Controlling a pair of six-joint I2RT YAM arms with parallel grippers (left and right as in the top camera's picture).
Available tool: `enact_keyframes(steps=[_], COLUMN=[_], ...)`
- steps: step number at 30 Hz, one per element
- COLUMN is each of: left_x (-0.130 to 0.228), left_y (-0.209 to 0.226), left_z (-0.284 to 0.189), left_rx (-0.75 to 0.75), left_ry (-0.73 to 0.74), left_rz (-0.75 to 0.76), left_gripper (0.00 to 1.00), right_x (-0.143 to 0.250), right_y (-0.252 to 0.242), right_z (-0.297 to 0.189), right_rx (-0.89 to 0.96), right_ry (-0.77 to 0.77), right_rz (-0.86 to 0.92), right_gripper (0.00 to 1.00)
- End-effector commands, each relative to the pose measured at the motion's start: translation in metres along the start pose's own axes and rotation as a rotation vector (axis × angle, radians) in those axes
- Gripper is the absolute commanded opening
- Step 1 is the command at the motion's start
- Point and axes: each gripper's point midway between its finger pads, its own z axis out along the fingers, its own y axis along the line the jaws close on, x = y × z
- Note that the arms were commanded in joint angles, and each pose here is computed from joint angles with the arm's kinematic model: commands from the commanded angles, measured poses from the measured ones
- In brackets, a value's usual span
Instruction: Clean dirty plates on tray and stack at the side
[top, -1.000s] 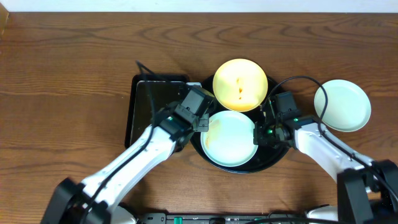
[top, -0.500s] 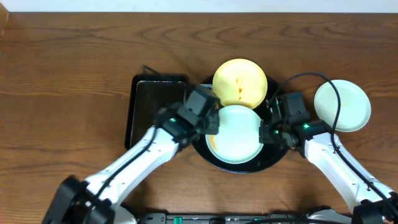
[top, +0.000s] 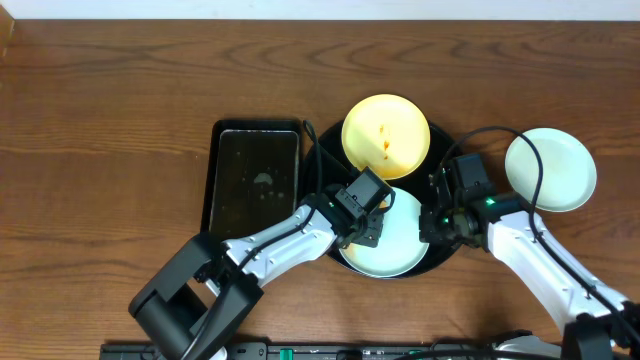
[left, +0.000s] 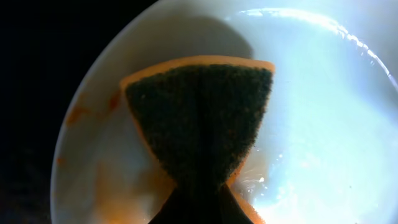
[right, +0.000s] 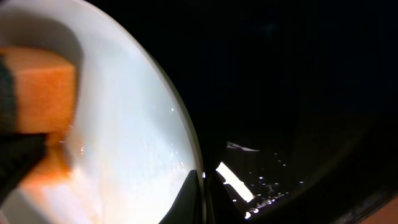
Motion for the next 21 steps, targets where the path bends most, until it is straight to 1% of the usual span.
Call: enact_keyframes(steps=[1, 5, 14, 17, 21], left_x=[0.002, -0.008, -0.014, -0.015, -0.026], left_y=[0.035, 0.057, 0.096, 0.099, 0.085], left_z=[0.014, 0.011, 0.004, -0.002, -0.021], left_rx=[-0.153, -0.235, -0.312, -0.298, -0.216], left_ry=[-0.010, -0.049, -0.041, -0.033, -0.069], left_rz=[-0.014, -0.038, -0.132, -0.170, -0.183], left_gripper=[0.08, 0.08, 0.08, 0.08, 0.08], right_x=[0.011, 0.014, 0.014, 0.014, 0.014], right_y=[-0.003, -0.005, -0.008, -0.008, -0.008], right_z=[0.009, 0.014, 0.015, 0.015, 0.015], right_rx=[0.016, 0.025, 0.037, 0.038, 0.040], right_ry=[0.050, 0.075, 0.075, 0.075, 0.073], right_rz=[0.012, 0.016, 0.017, 0.017, 0.017], right_gripper=[0.01, 0.01, 0.01, 0.01, 0.01])
